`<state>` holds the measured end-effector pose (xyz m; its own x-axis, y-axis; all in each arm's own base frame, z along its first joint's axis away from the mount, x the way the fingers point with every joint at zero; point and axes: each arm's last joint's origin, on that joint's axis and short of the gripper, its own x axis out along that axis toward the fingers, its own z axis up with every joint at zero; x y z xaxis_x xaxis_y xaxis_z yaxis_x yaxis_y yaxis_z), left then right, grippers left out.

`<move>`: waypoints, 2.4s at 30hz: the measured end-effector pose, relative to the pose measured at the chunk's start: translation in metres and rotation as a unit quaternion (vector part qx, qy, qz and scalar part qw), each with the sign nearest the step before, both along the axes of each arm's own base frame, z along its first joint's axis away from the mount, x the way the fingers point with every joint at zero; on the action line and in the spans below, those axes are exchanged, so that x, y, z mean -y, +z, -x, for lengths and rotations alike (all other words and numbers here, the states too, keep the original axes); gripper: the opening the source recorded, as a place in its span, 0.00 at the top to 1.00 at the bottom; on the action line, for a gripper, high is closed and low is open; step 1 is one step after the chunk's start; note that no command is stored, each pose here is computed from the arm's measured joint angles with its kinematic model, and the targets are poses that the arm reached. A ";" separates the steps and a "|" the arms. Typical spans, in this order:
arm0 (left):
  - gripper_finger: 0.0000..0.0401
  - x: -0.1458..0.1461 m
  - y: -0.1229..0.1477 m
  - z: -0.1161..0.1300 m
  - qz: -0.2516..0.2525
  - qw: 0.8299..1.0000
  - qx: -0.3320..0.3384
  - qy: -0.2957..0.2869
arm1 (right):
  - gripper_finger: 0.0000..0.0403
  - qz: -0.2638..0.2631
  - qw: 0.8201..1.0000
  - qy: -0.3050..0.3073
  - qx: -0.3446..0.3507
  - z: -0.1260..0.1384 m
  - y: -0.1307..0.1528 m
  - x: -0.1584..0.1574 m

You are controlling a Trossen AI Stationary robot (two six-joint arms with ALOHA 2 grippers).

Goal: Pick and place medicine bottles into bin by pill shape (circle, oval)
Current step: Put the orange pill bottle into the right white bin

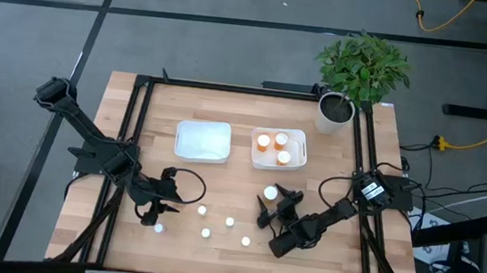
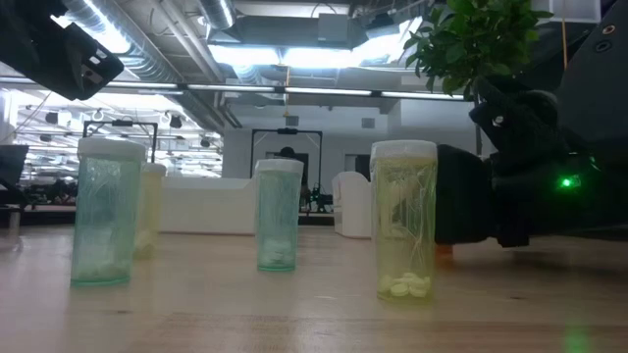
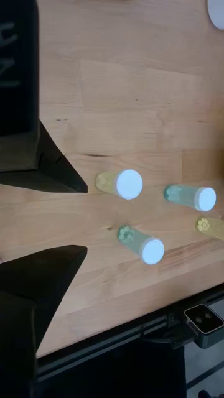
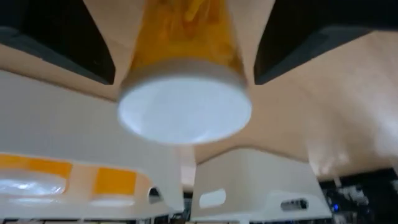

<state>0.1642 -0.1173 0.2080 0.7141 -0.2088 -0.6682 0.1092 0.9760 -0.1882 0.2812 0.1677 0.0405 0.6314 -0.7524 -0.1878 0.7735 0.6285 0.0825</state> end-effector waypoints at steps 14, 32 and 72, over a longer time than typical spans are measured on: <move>0.65 0.000 0.000 0.000 0.000 1.000 0.000 0.000 | 0.03 -0.011 0.999 0.052 0.002 0.018 0.036 -0.025; 0.65 0.000 0.000 0.000 0.000 1.000 0.000 0.000 | 0.03 -0.241 0.947 0.192 -0.091 0.015 0.173 0.034; 0.65 0.000 0.000 0.000 0.000 1.000 0.000 0.000 | 0.03 -0.433 0.858 -0.015 -0.276 -0.054 0.169 0.046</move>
<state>0.1641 -0.1173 0.2080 0.7142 -0.2091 -0.6679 0.1096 0.9760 -0.1883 0.3350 0.1216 0.2098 0.2487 -0.1946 -0.9488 0.8596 0.4957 0.1236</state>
